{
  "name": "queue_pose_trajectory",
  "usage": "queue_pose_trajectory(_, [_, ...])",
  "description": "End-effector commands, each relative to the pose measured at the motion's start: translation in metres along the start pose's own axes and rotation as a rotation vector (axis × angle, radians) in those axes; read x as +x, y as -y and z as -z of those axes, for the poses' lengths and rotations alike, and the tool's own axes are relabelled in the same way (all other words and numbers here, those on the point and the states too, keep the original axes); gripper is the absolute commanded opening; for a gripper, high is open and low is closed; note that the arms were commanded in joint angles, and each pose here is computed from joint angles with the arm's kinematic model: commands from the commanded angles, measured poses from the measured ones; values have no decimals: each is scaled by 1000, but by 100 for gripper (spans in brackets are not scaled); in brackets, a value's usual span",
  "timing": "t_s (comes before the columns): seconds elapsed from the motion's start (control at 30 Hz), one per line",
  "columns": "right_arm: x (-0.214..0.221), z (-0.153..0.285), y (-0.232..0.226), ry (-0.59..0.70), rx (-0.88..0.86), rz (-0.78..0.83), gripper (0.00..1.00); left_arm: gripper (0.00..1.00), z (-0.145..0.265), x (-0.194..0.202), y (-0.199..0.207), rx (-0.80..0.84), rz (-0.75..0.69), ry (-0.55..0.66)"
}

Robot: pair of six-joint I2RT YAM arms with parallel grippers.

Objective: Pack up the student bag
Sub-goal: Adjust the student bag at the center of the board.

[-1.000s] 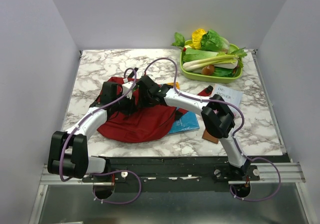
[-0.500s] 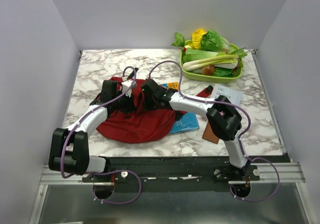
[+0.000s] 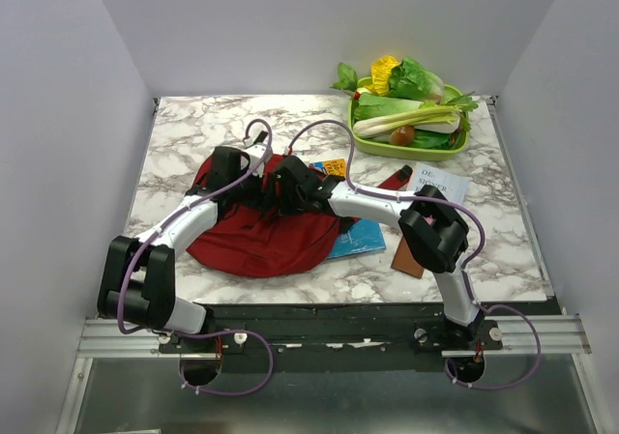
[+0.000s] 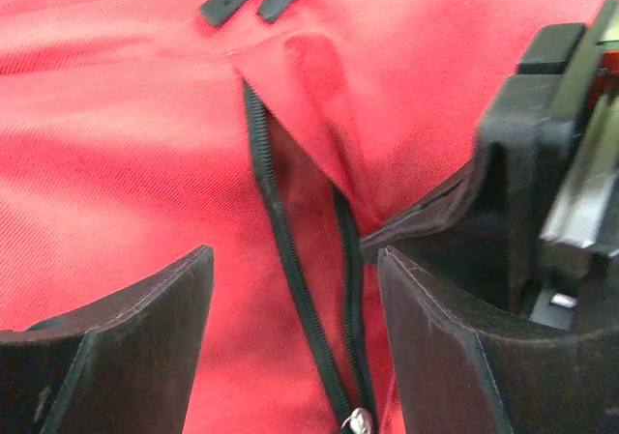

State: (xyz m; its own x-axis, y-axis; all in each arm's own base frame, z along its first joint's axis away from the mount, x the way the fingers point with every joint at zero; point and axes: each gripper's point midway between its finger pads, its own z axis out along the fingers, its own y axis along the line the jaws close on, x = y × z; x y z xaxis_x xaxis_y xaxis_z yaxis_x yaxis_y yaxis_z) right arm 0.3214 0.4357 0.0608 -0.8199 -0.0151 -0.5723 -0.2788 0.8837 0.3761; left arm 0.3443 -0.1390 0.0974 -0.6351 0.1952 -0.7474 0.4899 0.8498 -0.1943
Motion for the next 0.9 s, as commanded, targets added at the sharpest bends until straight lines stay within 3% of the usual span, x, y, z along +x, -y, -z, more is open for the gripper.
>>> queue_pose_trajectory(0.0, [18, 4, 8, -50, 22, 22, 1, 77, -11, 3, -3, -124, -81, 17])
queue_pose_trajectory(0.27, [17, 10, 10, -34, 15, 11, 1, 76, -22, 16, -51, -393, -113, -30])
queue_pose_trajectory(0.43, [15, 12, 13, -28, 10, -10, 1, 73, -27, 30, -53, -386, -129, -70])
queue_pose_trajectory(0.57, [16, 13, 14, -36, 2, -29, 1, 65, -37, 43, -55, -375, -131, -118])
queue_pose_trajectory(0.67, [16, 13, 15, -33, 1, -30, 1, 54, -46, 47, -54, -352, -128, -140])
queue_pose_trajectory(0.8, [17, 13, 19, -35, 8, -34, 1, 23, -46, 41, -46, -305, -125, -133])
queue_pose_trajectory(0.87, [17, 13, 19, -36, 10, -35, 1, 14, -41, 31, -42, -292, -127, -111])
